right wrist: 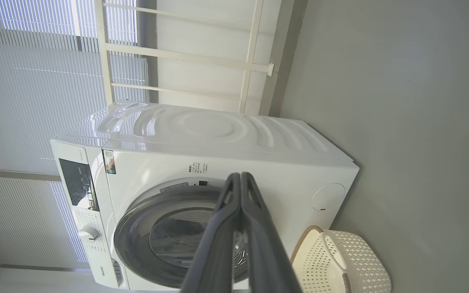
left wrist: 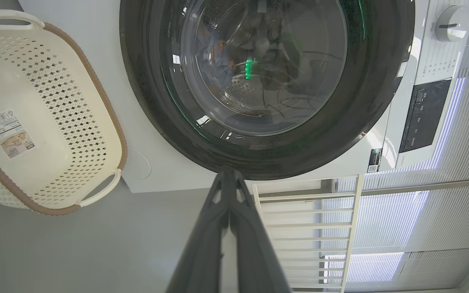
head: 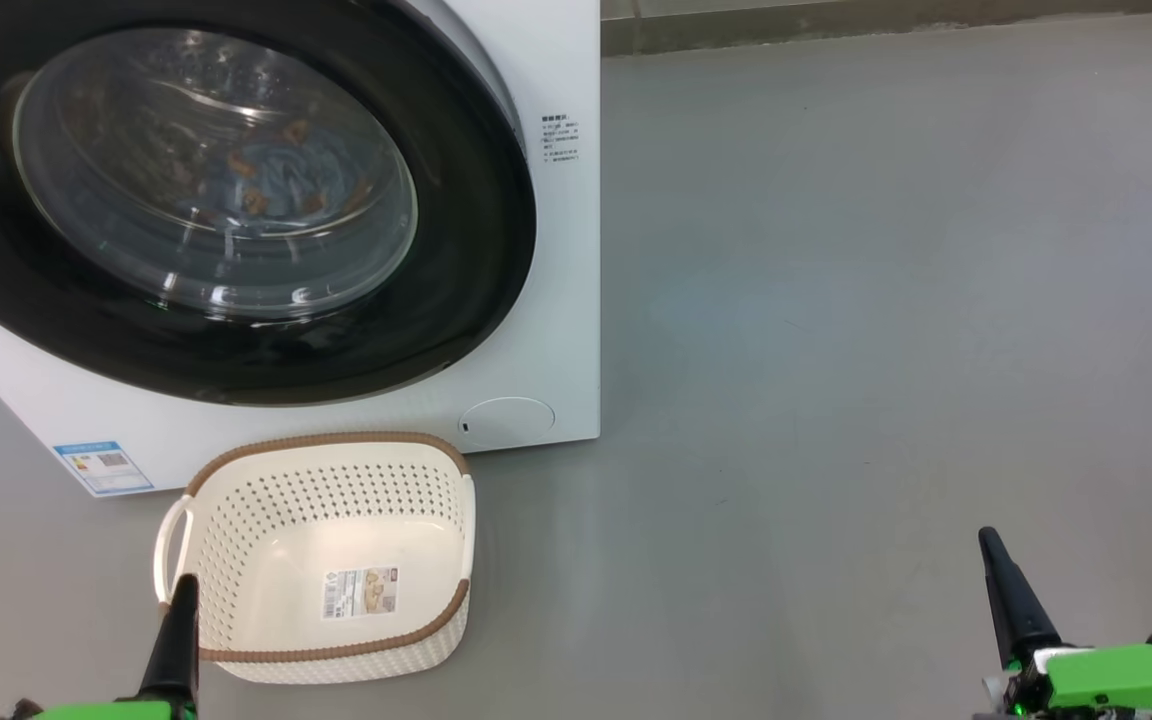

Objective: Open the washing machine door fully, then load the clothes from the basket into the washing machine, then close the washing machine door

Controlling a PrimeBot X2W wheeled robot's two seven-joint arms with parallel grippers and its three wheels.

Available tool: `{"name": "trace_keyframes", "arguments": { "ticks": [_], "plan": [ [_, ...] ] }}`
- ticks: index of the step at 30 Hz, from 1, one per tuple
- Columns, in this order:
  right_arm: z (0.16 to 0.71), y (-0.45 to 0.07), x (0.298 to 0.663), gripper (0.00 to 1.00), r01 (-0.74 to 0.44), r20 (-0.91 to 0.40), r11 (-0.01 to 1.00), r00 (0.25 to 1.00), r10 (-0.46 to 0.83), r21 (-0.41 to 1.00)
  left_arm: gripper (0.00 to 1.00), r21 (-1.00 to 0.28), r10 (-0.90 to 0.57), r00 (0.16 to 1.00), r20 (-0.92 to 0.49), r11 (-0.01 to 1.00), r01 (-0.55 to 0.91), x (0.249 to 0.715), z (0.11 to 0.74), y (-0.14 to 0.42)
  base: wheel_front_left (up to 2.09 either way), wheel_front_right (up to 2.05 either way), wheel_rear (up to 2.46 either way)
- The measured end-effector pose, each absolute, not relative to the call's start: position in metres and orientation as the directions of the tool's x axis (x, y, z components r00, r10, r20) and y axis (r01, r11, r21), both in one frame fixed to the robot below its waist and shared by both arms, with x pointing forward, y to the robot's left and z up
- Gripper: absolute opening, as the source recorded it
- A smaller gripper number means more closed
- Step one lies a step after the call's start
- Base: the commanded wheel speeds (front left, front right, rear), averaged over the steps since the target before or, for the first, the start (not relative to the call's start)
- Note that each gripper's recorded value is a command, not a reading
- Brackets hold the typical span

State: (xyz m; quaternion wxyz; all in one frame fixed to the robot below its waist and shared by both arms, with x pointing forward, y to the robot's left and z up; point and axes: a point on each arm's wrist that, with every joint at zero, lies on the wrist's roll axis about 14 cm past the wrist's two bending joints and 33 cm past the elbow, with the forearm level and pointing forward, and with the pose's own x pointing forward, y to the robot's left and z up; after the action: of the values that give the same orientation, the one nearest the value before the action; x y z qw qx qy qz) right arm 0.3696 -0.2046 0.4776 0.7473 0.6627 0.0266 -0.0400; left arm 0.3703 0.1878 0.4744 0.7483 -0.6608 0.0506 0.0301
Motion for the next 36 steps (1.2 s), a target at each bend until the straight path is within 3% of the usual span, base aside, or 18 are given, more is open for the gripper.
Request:
{"name": "trace_keyframes", "arguments": {
  "ticks": [12,36],
  "plan": [
    [0.4829,-0.2064,0.3759,0.00,0.073,-0.073,-0.001,0.997,-0.027,0.997,0.00,-0.997,-0.028,0.996,-0.080,-0.010,-0.080,0.3766,0.4820,0.1862,0.00,0.00,0.00],
    [0.4842,-0.2065,0.3768,0.00,0.070,-0.070,-0.003,0.997,-0.025,0.998,0.00,-0.997,-0.026,0.997,-0.073,-0.011,-0.074,0.3782,0.4842,0.1867,0.00,0.00,0.00]
  ]
}}
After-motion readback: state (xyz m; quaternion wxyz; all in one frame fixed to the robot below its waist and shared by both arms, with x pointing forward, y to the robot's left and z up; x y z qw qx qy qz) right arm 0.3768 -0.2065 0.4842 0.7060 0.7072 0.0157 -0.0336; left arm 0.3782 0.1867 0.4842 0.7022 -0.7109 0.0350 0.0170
